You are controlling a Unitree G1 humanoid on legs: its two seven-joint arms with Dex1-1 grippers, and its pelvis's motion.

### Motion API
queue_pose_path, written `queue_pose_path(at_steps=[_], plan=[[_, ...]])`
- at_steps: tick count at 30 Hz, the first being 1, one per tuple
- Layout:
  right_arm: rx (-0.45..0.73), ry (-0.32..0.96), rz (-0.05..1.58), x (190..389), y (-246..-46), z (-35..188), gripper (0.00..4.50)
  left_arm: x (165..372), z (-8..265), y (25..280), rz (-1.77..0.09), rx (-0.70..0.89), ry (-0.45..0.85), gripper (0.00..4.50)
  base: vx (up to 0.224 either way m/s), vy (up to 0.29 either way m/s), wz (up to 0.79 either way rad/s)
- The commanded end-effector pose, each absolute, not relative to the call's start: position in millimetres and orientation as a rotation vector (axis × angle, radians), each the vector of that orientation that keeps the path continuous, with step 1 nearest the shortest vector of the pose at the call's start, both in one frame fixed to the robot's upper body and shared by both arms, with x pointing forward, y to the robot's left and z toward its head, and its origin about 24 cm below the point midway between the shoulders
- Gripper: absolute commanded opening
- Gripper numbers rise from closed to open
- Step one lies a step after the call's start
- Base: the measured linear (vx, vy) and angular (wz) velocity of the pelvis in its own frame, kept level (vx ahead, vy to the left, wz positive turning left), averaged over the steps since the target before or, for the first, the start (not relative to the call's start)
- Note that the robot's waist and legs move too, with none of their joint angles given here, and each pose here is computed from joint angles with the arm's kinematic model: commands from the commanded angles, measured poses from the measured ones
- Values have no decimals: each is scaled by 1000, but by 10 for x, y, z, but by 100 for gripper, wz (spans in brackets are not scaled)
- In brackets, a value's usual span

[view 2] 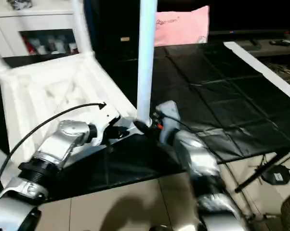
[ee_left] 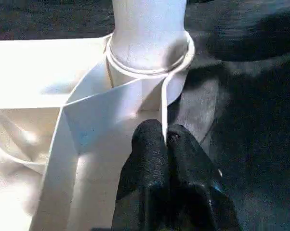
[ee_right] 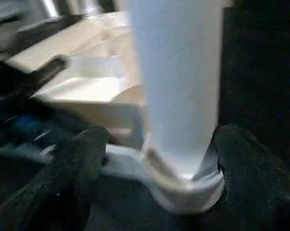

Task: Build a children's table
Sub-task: Rotate leg to tighten

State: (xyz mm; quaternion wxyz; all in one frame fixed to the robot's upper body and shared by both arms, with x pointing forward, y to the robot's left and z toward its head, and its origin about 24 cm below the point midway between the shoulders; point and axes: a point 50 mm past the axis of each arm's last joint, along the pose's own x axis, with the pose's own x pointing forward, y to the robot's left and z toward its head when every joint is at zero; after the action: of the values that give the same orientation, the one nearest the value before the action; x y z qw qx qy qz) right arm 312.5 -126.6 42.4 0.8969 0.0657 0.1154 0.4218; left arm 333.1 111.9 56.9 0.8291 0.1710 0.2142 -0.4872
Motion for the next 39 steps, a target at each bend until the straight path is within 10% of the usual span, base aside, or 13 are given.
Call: queue_pose_path(at_steps=[1, 12, 17, 39], plan=[[142, 204, 974, 3074, -1239, 516, 404, 3313, 609, 1125, -1121, 411, 431, 0, 0, 0, 0], [66, 183, 1007, 3035, -1436, 594, 429, 3197, 627, 1190, -1319, 442, 419, 0, 0, 0, 0], [-132, 235, 1360, 2944, -1478, 703, 429, 3054, 697, 1204, -1596, 496, 463, 0, 0, 0, 0], [-193, 348, 1593, 3062, -1346, 621, 259, 3070, 728, 1220, -1646, 517, 466, 0, 0, 0, 0]])
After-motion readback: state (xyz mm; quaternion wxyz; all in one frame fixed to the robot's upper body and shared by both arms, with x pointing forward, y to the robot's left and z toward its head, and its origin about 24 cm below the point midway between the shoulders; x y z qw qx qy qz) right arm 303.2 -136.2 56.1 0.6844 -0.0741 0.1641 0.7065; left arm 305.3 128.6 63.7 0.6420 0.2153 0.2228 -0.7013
